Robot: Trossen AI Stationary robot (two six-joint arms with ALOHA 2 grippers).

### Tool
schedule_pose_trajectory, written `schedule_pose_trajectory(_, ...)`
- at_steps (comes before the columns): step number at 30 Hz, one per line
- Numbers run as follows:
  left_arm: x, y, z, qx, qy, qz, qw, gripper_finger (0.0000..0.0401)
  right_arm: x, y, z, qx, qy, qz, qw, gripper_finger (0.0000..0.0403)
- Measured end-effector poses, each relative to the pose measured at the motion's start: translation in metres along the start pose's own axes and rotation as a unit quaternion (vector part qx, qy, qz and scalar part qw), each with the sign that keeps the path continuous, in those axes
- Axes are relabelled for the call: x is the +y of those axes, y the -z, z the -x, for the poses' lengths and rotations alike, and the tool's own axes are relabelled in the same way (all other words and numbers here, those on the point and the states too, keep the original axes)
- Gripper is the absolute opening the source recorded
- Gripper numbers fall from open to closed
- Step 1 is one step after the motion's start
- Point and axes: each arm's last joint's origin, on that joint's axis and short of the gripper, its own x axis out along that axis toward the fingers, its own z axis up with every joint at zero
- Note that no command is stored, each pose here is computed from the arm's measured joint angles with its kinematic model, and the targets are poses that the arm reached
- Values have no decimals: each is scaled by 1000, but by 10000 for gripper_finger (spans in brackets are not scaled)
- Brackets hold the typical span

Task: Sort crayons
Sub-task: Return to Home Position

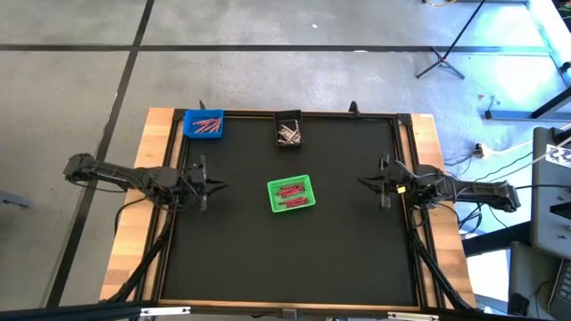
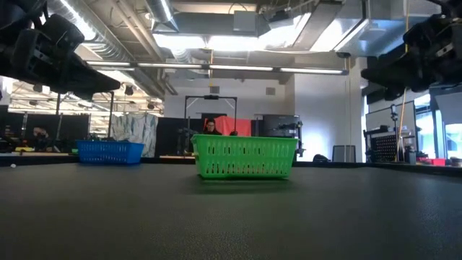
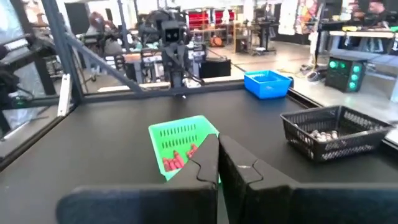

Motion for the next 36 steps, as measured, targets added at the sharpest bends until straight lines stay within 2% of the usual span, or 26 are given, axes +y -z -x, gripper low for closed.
schedule_pose_trajectory(3, 0, -1, 1, -7, 7, -9, 1000, 5, 0, -1, 2, -6, -2, 4, 1000, 7)
schedule_pose_trajectory(10, 0, -5, 6, -34, 95, -37, 994, 1, 1, 0, 2, 0, -24, -13, 1000, 7)
schedule_pose_trajectory(19, 8, -6, 5, -42, 55, -74, 995, 2, 1, 0, 2, 0, -21, -23, 1000, 7)
schedule_pose_trajectory(36, 8, -6, 5, -42, 54, -74, 995, 2, 1, 0, 2, 0, -21, -24, 1000, 7)
